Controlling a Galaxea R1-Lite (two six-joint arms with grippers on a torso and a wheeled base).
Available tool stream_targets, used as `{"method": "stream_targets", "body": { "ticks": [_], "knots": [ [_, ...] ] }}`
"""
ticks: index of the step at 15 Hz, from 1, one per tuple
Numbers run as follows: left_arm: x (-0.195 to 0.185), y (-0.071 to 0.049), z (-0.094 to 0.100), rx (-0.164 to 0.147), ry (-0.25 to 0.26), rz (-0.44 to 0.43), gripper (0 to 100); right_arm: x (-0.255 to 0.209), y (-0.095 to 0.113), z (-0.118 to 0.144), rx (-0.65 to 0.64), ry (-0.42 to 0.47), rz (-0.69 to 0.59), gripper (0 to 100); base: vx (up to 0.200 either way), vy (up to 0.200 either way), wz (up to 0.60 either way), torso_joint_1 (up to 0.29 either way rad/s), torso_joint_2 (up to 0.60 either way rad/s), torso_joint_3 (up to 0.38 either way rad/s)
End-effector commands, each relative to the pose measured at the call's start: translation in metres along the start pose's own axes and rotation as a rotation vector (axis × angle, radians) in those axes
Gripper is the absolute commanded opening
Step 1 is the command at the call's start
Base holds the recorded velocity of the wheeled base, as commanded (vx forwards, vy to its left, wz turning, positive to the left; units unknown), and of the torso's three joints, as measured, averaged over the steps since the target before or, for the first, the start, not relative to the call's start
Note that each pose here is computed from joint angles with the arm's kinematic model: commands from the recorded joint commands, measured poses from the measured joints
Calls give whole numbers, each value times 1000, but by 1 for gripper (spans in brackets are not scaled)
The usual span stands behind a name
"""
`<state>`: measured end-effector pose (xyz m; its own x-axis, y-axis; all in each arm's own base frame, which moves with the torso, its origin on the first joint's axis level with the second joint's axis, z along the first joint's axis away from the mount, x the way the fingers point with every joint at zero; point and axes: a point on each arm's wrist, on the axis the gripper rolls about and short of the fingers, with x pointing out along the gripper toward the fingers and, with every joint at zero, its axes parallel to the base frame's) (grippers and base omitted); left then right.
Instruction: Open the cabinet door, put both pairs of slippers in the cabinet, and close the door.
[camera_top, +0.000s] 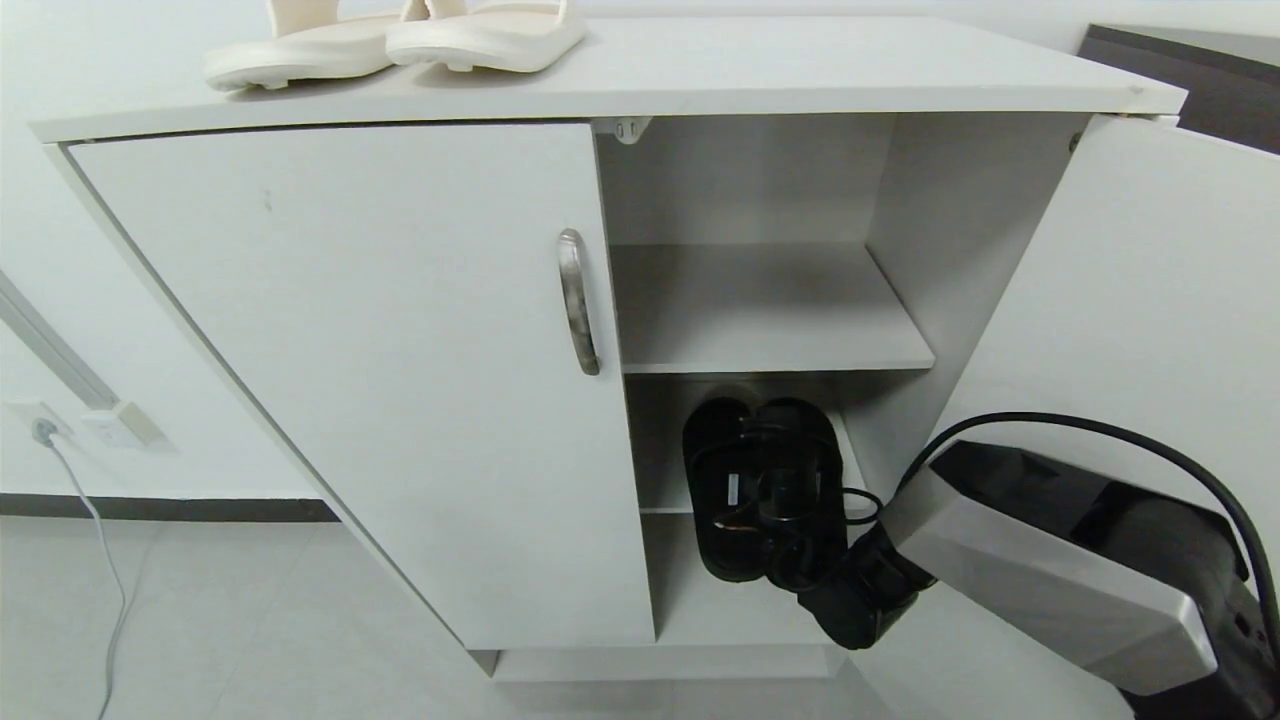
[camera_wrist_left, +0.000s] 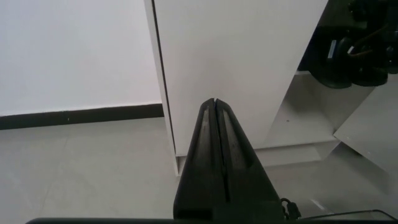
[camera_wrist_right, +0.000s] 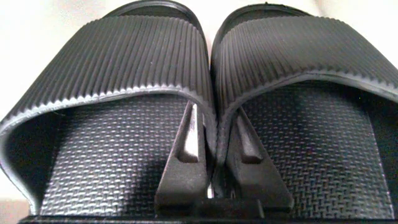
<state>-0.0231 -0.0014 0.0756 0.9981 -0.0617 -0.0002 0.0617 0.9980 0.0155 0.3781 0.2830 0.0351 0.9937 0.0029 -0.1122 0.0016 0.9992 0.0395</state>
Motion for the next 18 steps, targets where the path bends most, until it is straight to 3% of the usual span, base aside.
{"method": "stream_targets", "body": {
  "ticks": [1, 7, 18],
  "knots": [
    [0, 0, 0, 0, 1, 0, 0, 18, 2, -1, 6, -7, -16, 0, 0, 0, 0, 0, 0, 0],
    [0, 0, 0, 0, 1, 2, 0, 42, 9, 15, 23, -22, -2, 0, 0, 0, 0, 0, 0, 0],
    [0, 0, 0, 0, 1, 2, 0, 62, 6, 8, 17, -11, -32, 0, 0, 0, 0, 0, 0, 0]
  ]
}}
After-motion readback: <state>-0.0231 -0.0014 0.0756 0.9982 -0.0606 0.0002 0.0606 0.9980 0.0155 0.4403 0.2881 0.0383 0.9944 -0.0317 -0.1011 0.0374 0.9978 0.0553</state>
